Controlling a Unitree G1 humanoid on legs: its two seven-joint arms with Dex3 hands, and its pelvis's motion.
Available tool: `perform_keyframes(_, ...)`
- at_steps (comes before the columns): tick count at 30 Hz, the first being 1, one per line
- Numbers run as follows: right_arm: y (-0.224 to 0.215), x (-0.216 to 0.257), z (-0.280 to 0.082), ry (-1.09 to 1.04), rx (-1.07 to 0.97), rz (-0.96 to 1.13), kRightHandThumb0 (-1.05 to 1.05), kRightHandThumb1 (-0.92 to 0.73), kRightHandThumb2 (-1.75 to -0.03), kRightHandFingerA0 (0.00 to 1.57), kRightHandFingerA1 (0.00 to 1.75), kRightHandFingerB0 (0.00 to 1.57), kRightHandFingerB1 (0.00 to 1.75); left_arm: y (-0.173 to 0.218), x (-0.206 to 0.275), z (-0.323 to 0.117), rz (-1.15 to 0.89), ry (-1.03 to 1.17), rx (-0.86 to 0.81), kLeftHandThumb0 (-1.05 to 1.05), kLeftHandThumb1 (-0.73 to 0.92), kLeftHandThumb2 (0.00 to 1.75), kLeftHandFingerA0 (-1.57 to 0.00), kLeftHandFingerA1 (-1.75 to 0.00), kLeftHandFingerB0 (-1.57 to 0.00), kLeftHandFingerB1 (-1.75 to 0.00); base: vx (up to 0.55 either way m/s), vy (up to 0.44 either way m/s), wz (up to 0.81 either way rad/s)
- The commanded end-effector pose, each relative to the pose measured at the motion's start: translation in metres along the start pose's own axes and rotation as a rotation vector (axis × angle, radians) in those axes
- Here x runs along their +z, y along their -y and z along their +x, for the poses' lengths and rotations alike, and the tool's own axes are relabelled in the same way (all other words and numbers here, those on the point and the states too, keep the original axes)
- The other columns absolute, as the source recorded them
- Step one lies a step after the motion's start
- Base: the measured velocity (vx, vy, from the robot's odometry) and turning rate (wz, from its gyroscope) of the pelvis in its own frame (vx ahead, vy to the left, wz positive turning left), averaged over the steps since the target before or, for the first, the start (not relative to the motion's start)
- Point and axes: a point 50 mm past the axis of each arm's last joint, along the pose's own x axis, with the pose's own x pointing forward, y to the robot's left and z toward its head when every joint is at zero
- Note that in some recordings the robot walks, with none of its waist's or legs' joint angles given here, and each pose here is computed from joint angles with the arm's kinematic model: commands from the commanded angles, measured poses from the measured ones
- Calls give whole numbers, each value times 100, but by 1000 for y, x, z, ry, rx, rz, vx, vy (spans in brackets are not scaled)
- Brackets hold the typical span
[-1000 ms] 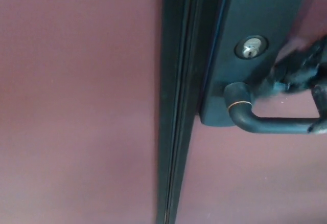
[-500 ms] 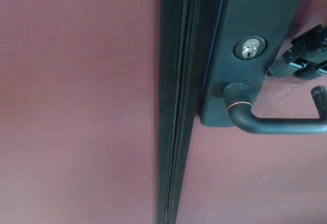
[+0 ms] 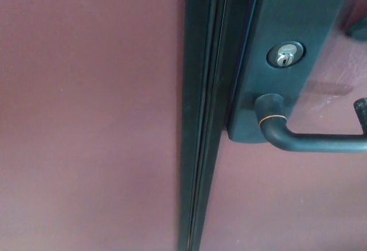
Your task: The robot walks towards the door handle and put its right hand on it and twist the handle
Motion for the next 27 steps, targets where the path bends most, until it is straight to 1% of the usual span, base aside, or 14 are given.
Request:
perform_keyframes(1,-1,0,-92,149,-79,27,-66,-51,-56,10,29,5,23,6,-4,-1,30,-13,-18,-32,50,55,-64,-47,-57,-43,0,0,0)
perform_keyframes(2,-3,-2,-99,160,-88,46,-66,-51,-56,10,29,6,23,6,-4,-1,34,-14,-18,-40,43,72,-58,-55,-53,-52,0,0,0)
perform_keyframes(3,-5,-3,-104,167,-94,58,-67,-41,-76,8,37,6,20,6,-4,-1,35,-13,-18,-40,43,72,-58,-55,-53,-52,0,0,0)
perform_keyframes(6,-14,-8,-123,176,-125,102,-67,-42,-77,6,37,7,20,12,-5,-1,26,-12,-36,-40,43,72,-58,-55,-53,-52,0,0,0)
perform_keyframes(8,-28,-17,-141,192,-184,162,-69,-45,-77,3,38,14,19,13,-6,-1,9,-12,-42,-40,43,72,-58,-55,-53,-52,0,0,0)
perform_keyframes(9,-31,-20,-145,194,-195,173,-65,-46,-57,11,33,11,22,13,-6,-1,9,-12,-41,-32,50,55,-64,-47,-57,-43,0,0,0)
perform_keyframes(10,-36,-25,-153,200,-217,203,-60,-39,-75,7,42,5,28,14,-5,-1,10,-12,-40,-32,50,55,-65,-47,-57,-43,0,0,0)
perform_keyframes(13,-39,-29,-158,204,-223,228,-60,-39,-75,7,42,5,28,14,-5,-1,10,-11,-41,-32,50,55,-65,-47,-57,-43,0,0,0)
perform_keyframes(14,-52,-48,-172,213,-262,341,-30,-22,-82,2,50,0,48,14,-6,-1,16,-16,-41,-32,50,55,-64,-46,-57,-42,0,0,0)
perform_keyframes(15,-60,-59,-179,211,-285,402,-30,-22,-81,2,50,0,48,14,-6,-1,23,-18,-42,-32,50,55,-65,-46,-57,-42,0,0,0)
perform_keyframes(20,-76,-72,-181,188,-276,473,-30,-21,-81,2,50,0,48,14,-7,-1,32,-23,-42,-32,50,55,-64,-46,-56,-42,0,0,0)
perform_keyframes(21,-90,-90,-175,157,-262,540,-30,-22,-82,2,50,0,48,15,-8,-1,31,-22,-43,-40,43,71,-58,-55,-52,-52,0,0,0)
perform_keyframes(22,-121,-117,-168,101,-233,656,-30,-22,-82,2,50,0,48,17,-8,-1,27,-20,-49,-39,43,71,-58,-55,-52,-52,0,0,0)
perform_keyframes(27,-152,-145,-155,21,-158,795,-31,-25,-84,2,50,0,47,18,-6,0,22,-19,-49,-39,43,71,-58,-55,-52,-52,0,0,0)
